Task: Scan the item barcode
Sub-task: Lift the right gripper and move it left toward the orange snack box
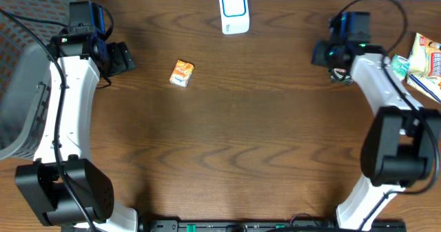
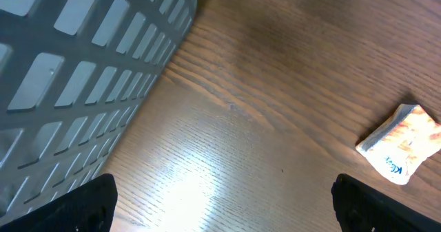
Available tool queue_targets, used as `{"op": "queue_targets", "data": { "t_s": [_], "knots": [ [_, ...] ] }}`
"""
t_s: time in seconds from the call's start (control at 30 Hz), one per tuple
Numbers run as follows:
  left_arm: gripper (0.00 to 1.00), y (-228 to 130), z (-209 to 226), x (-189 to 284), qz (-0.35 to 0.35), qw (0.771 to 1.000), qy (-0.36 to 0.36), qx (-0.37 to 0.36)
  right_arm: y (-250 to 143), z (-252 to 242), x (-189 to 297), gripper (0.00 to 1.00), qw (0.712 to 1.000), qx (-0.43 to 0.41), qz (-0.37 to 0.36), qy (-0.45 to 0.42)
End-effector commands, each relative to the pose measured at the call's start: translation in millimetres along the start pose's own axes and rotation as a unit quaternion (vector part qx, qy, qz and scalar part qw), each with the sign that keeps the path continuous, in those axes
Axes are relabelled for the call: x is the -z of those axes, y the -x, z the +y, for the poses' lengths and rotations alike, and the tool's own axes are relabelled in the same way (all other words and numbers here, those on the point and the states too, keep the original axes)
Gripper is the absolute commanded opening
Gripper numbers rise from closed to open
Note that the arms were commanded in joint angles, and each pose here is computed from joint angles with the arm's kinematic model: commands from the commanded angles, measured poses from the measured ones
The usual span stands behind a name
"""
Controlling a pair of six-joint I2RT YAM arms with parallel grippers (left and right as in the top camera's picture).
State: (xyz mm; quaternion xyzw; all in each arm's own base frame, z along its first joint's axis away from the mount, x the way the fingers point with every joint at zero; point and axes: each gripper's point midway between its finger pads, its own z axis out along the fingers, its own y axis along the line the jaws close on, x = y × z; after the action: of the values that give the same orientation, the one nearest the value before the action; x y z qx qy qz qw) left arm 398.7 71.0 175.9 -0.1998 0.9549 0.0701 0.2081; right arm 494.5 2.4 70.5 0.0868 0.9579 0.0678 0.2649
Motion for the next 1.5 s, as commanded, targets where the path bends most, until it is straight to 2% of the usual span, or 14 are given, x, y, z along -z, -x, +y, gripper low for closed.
{"op": "queue_targets", "data": {
  "t_s": [0.0,0.17,0.47,0.67,0.83,0.97,1.2,1.27,1.3,1.33,1.4,1.47],
  "knots": [
    [0.98,-3.1,0.5,-4.8,0.008,1.0,0.002,-0.005,-22.4,-25.9,-28.7,0.01,0.998,-0.009,0.035,-0.057],
    [0.97,-3.1,0.5,-4.8,0.008,1.0,0.002,-0.005,-36.1,-58.2,-46.2,0.01,0.992,-0.018,0.054,-0.113],
    [0.98,-3.0,0.5,-4.8,0.008,1.0,0.002,-0.005,-41.5,-141.3,-29.3,0.01,0.973,-0.057,0.065,-0.212],
    [0.97,-3.1,0.5,-4.8,0.008,1.0,0.002,-0.005,-44.1,-200.1,-11.3,0.03,0.962,-0.067,0.072,-0.255],
    [0.98,-3.1,0.5,-4.8,0.008,1.0,0.002,-0.005,-33.4,-214.0,4.5,0.05,0.962,-0.09,0.076,-0.246],
    [0.98,-3.1,0.5,-4.8,0.008,1.0,0.002,-0.005,-14.2,-183.9,5.9,0.11,0.978,-0.091,0.072,-0.174],
    [0.98,-3.1,0.5,-4.8,0.008,1.0,0.002,-0.005,21.1,-90.6,17.1,0.24,0.993,-0.094,0.062,-0.019],
    [0.98,-3.1,0.5,-4.8,0.008,1.0,0.002,-0.005,32.1,-36.3,24.9,0.38,0.992,-0.078,0.059,0.076],
    [0.98,-3.1,0.5,-4.8,0.008,1.0,0.002,-0.005,35.7,-4.8,29.4,0.52,0.987,-0.065,0.057,0.134],
    [0.97,-3.1,0.5,-4.8,0.008,1.0,0.002,-0.005,37.3,16.3,31.8,0.6,0.982,-0.055,0.056,0.172],
    [0.98,-3.1,0.5,-4.8,0.008,1.0,0.002,-0.005,39.1,63.4,35.3,0.72,0.971,-0.021,0.049,0.235],
    [0.97,-3.1,0.5,-4.8,0.008,1.0,0.002,-0.005,38.4,87.5,34.2,0.8,0.968,0.004,0.043,0.246]
  ]
}}
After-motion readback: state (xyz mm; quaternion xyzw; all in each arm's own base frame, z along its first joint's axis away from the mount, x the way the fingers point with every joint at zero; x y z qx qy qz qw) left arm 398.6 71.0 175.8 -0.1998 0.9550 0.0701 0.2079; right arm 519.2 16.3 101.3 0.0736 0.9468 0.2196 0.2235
